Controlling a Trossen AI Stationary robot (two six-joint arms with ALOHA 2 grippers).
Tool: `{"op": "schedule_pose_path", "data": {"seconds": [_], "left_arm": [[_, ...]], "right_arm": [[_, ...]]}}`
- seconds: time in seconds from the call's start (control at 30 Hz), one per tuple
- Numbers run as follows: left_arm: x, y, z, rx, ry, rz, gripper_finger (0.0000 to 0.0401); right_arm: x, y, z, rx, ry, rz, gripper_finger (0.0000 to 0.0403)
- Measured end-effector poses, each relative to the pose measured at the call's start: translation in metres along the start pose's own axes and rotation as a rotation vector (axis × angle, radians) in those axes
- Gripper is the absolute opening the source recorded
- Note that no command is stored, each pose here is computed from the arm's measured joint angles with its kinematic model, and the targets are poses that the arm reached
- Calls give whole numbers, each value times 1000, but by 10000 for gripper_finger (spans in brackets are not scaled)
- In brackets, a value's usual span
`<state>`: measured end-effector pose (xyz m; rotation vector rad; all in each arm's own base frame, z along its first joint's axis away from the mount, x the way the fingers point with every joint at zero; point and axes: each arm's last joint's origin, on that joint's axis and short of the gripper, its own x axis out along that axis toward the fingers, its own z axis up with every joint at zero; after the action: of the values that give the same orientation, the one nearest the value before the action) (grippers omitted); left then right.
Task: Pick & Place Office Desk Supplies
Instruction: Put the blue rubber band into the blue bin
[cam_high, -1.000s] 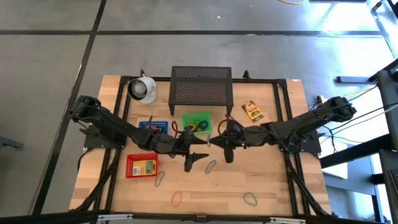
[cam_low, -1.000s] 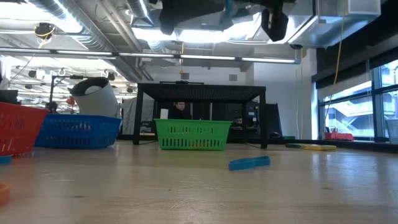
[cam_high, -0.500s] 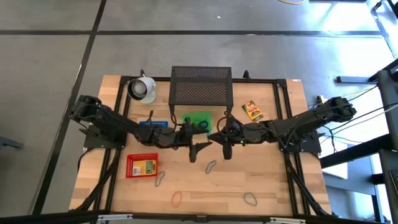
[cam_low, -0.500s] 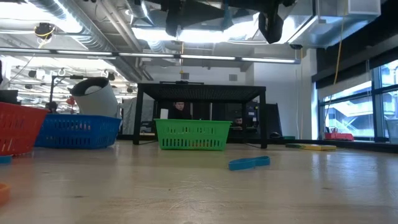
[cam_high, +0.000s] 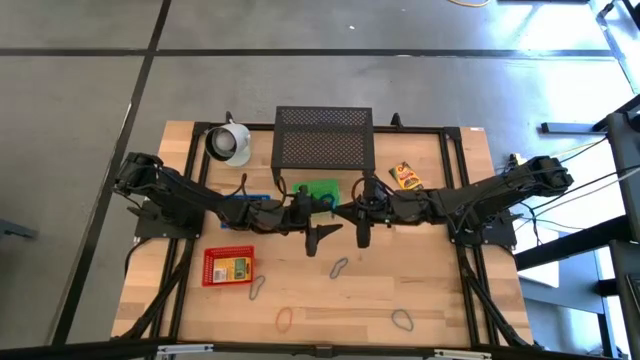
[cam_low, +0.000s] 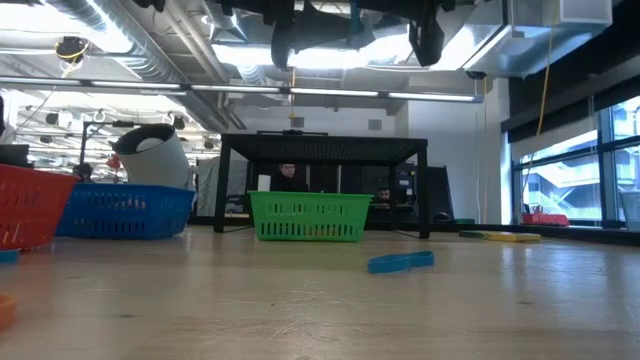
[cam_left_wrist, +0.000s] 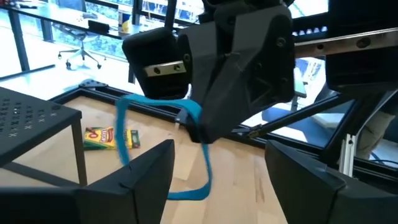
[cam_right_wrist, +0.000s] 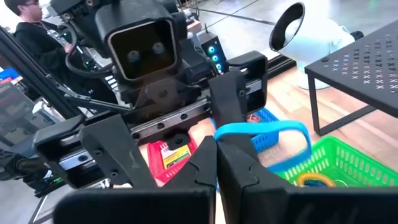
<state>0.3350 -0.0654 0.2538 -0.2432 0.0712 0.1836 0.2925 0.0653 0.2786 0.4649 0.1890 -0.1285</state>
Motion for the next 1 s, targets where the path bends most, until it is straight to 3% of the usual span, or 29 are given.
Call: {"op": "schedule_pose_path", "data": {"seconds": [0.17, 0.4, 0.47, 0.77, 1.0], "left_arm": [[0, 0, 0, 36, -1, 3, 190], [0, 0, 0, 43, -3, 10, 39], [0, 0, 0, 41, -2, 10, 11], [-1, 0, -3, 8, 32, 5, 3], [-8, 5, -7, -66, 147, 57, 3]], "right_arm": [[0, 0, 0, 0, 0, -1, 2], [0, 0, 0, 8, 2, 1, 6], [0, 0, -1, 11, 10, -1, 18], [-1, -4, -6, 37, 72, -38, 128], [-16, -7, -8, 38, 230, 6, 210]]}}
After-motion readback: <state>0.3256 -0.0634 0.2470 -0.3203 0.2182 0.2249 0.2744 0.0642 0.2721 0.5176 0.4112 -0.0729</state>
